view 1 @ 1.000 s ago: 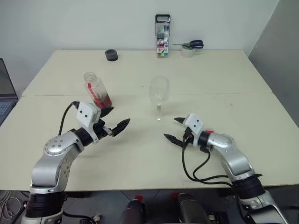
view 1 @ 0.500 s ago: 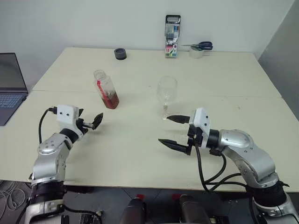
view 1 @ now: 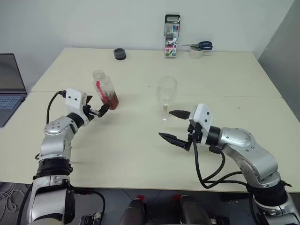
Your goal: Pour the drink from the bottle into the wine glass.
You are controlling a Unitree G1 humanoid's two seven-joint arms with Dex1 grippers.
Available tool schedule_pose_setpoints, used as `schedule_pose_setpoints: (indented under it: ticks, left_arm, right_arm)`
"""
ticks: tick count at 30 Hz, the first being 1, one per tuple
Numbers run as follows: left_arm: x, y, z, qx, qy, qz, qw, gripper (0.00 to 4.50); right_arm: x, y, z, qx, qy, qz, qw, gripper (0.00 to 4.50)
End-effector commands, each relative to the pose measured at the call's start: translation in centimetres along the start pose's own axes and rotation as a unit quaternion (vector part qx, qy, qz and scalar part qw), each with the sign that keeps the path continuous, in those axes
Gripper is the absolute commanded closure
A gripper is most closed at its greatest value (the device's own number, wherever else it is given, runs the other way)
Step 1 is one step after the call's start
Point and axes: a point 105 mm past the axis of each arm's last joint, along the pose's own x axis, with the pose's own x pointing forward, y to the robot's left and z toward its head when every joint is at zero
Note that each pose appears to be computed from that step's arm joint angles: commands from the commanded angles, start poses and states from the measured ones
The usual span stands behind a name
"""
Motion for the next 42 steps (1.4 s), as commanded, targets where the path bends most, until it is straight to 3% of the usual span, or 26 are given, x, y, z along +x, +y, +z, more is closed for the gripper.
schedule_pose_setpoints:
  ticks: [1, 10, 18, 27, 30, 36, 39, 42]
  left_arm:
    - [0.7, 0.2, 1.5, 0.022, -0.021, 0.003, 1.0, 0.0]
    - [2.2, 0.7, 2.4, 0.017, -0.032, 0.006, 0.999, 0.0]
    - [3.8, 0.8, 3.6, 0.014, -0.041, 0.004, 0.999, 0.0]
    - [4.9, 0.4, 4.2, 0.006, -0.048, -0.002, 0.999, 0.0]
    - [5.1, 0.4, 4.0, 0.001, -0.044, 0.001, 0.999, 0.62]
    - [5.1, 0.4, 3.2, -0.01, -0.032, 0.005, 0.999, 2.45]
    - [5.0, 0.2, 3.0, -0.013, -0.036, 0.003, 0.999, 2.68]
    - [5.5, -0.9, 4.6, 0.019, -0.059, -0.018, 0.998, 2.68]
  right_arm:
    - [0.0, 0.4, 1.2, -0.018, -0.016, 0.006, 1.0, 0.03]
    - [-0.1, 0.4, 1.6, -0.021, -0.022, 0.012, 0.999, 0.03]
    - [0.0, 0.1, 4.4, -0.008, -0.085, 0.014, 0.996, 0.03]
    - [0.1, 0.2, 4.4, -0.03, -0.077, 0.012, 0.997, 0.03]
    - [0.1, 0.2, 4.3, -0.03, -0.075, 0.008, 0.997, 0.0]
    - [0.0, 0.0, 4.1, -0.03, -0.071, 0.003, 0.997, 0.0]
    - [0.0, -0.1, 4.1, -0.033, -0.071, -0.001, 0.997, 0.0]
    - [-0.2, -0.4, 4.3, -0.035, -0.074, -0.011, 0.997, 0.0]
